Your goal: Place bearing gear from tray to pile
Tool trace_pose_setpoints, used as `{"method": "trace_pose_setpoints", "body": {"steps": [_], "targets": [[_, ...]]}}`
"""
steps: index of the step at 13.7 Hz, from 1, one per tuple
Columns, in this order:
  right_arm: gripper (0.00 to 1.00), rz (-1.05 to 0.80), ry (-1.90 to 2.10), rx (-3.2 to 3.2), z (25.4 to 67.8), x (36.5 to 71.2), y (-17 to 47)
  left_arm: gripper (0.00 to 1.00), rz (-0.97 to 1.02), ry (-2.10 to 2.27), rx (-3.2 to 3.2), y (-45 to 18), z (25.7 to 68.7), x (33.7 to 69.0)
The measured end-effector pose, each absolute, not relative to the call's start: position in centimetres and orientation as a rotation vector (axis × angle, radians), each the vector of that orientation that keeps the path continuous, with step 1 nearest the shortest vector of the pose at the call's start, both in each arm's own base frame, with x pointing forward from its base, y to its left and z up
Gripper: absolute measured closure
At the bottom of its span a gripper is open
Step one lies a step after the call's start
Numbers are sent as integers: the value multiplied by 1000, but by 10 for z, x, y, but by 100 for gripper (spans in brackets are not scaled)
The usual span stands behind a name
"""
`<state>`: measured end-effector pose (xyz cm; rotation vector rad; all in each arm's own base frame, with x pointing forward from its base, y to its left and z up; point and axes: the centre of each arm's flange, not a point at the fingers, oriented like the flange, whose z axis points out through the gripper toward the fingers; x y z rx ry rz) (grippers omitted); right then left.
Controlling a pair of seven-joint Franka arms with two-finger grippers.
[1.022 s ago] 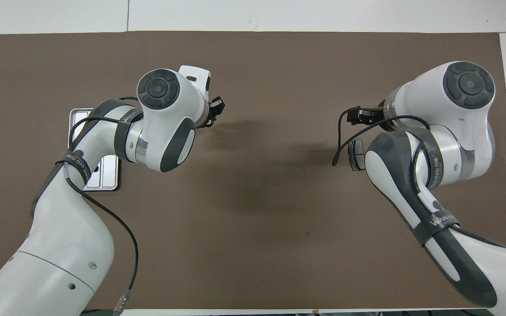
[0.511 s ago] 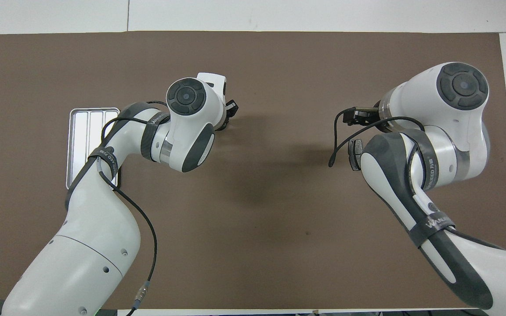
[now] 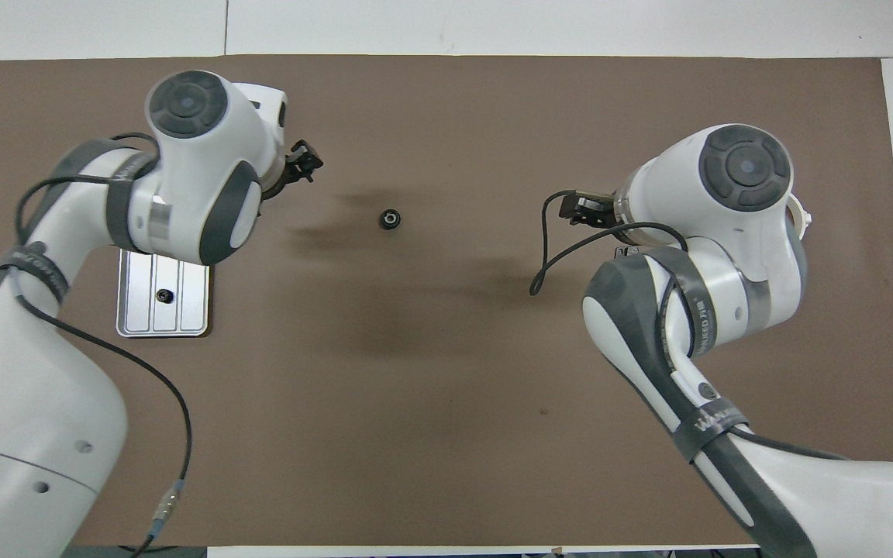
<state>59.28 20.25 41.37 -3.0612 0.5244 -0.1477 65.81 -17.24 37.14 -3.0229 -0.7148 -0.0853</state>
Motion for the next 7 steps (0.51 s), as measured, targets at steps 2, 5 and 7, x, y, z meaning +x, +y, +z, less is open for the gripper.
{"method": "trace_pose_setpoints", "body": {"steps": [2,5,7], "targets": [[7,-153,600,-3031,411,589,260,0,-35,-535,-3051,-70,386,648],[4,-82,720,-3040,395,591,331,0,29,-329,-3086,25,381,608],[0,-81,746,-3086,376,602,374,9,-15,-284,-3098,20,361,592]]}}
